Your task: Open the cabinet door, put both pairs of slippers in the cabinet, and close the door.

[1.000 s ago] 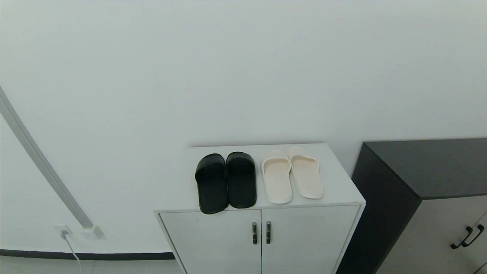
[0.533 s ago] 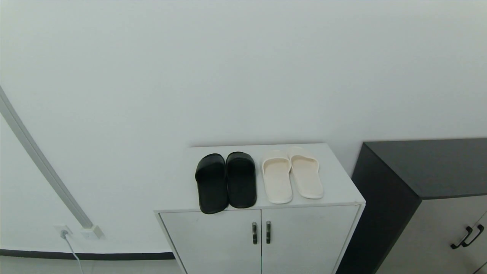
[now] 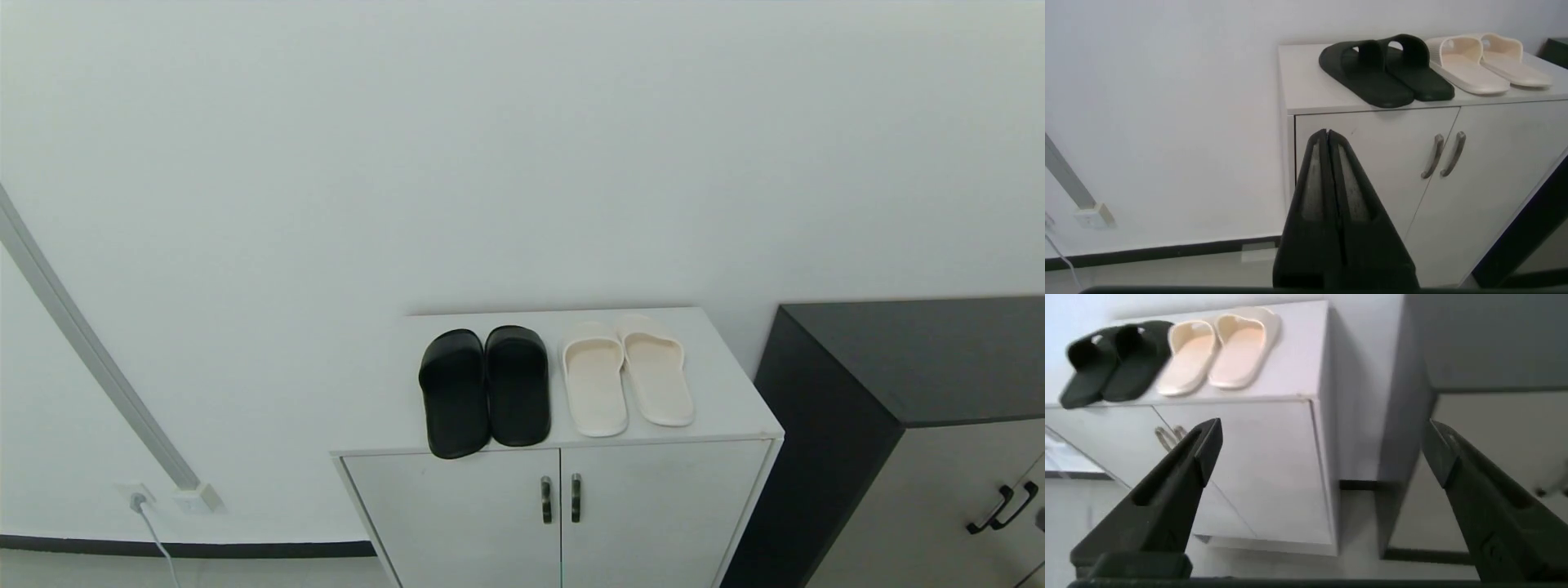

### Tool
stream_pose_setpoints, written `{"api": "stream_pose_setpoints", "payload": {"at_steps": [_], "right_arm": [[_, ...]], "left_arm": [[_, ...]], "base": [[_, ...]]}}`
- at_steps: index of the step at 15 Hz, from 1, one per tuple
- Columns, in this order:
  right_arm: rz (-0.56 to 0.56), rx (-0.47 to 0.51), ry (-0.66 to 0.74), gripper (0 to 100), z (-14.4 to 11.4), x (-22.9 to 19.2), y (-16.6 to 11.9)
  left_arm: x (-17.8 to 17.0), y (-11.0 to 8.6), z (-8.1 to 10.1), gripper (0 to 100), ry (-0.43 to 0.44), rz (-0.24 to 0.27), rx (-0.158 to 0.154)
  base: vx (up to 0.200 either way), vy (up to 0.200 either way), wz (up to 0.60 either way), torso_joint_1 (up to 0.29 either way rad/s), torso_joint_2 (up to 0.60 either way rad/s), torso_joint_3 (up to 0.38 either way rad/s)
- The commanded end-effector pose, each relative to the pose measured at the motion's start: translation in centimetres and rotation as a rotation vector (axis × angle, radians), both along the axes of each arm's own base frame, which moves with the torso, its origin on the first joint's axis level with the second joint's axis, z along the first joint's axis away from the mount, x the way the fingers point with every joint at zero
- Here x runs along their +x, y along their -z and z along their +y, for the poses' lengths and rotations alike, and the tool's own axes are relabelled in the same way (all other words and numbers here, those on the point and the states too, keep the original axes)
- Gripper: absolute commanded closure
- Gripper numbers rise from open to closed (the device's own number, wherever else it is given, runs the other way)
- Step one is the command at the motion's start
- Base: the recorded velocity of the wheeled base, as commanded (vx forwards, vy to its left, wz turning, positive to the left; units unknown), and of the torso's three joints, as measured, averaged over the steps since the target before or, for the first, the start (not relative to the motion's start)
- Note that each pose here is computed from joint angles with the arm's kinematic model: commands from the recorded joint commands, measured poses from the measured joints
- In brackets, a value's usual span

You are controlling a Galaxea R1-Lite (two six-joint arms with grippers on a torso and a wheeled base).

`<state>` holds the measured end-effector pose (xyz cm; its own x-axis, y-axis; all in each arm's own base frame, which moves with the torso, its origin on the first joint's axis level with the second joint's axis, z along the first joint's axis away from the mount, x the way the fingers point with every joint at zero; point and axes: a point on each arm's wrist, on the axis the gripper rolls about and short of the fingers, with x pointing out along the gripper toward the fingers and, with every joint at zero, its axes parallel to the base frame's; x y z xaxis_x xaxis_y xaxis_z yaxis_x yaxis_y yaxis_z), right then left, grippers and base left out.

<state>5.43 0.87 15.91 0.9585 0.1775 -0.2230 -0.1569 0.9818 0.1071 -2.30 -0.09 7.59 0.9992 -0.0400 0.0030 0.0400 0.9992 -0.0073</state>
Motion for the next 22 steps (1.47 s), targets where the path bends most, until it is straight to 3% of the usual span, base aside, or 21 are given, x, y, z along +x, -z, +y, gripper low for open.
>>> {"api": "stream_pose_setpoints", "payload": {"at_steps": [1,5,7,11,22], "right_arm": [[0.115,0.016,-0.122,0,3.9,7.1,0.2],[0.115,0.040,-0.147,0,9.2,12.5,-0.2],[0.124,0.030,-0.134,0,10.2,14.1,-0.1],[0.115,0.006,-0.073,0,15.5,19.1,0.4],[0.060,0.005,-0.007,0,23.1,28.6,5.9]], "left_arm": [[0.0,0.0,0.0,100,0.000,0.001,0.000],[0.0,0.0,0.0,100,0.000,0.001,0.000],[0.0,0.0,0.0,100,0.000,0.002,-0.002],[0.0,0.0,0.0,100,0.001,0.002,-0.003],[0.0,0.0,0.0,100,0.001,0.002,-0.003]], "base": [[0.000,0.000,0.00,0.000,0.00,0.000],[0.000,0.000,0.00,0.000,0.00,0.000],[0.000,0.000,0.00,0.000,0.00,0.000],[0.000,0.000,0.00,0.000,0.00,0.000],[0.000,0.000,0.00,0.000,0.00,0.000]]}}
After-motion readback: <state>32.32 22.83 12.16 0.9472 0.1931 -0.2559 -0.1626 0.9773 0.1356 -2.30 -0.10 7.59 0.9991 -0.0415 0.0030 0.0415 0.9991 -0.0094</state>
